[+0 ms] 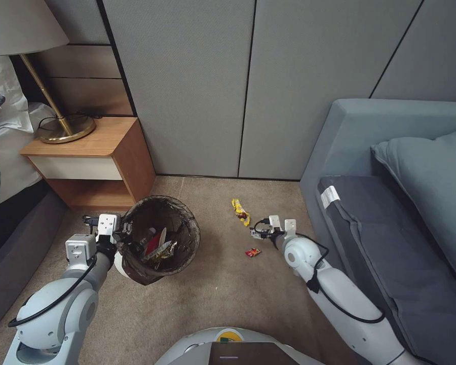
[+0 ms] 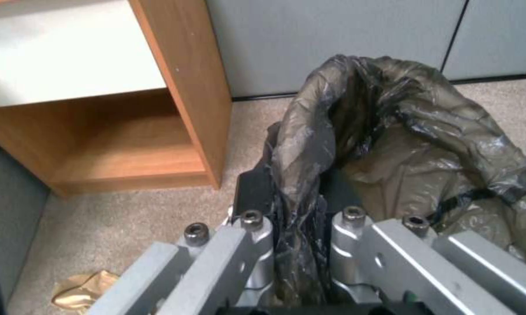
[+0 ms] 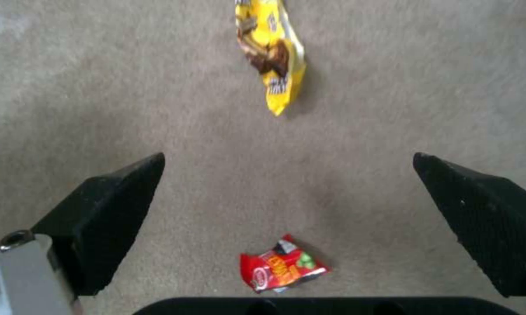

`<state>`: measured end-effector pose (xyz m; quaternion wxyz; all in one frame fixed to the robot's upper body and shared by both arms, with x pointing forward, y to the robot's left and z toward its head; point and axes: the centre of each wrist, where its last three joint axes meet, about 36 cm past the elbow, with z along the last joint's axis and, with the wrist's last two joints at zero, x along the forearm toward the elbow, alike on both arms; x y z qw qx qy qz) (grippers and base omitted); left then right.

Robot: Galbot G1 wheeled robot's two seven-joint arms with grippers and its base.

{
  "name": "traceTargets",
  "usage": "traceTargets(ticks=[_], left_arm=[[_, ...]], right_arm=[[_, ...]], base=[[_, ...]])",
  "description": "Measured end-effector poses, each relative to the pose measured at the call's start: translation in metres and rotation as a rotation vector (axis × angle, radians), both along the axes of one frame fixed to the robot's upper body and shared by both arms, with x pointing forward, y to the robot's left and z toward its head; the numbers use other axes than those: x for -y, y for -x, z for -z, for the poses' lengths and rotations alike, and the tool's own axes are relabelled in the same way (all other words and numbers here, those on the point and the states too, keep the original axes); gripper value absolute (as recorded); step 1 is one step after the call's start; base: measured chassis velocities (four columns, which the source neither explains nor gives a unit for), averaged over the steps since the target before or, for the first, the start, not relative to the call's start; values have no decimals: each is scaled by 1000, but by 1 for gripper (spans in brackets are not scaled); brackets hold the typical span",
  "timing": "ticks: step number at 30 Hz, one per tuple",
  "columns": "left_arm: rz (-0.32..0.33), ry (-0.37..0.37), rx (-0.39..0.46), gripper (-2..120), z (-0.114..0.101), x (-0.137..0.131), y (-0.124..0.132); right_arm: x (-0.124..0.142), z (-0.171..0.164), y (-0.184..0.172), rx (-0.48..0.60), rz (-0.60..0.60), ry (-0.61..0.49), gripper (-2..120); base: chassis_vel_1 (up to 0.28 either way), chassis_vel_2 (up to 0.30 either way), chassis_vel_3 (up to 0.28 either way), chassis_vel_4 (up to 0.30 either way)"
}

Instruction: Pick up the trash bin, then pick up the garbage from the floor and place it into the trash bin.

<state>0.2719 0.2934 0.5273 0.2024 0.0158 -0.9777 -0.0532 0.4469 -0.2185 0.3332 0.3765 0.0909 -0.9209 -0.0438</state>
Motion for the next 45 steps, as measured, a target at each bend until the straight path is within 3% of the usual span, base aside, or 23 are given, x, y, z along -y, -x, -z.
traceTargets(ticks=[18,45], left_arm=[[1,10,-10,7,5,0,-3],[-8,12,-13,7,7,-3,-5]], right_arm=[[-32,64,8,-84,7,19,100],[-22,103,16,-134,50,61,100]], base=[[0,0,0,0],[0,0,0,0]])
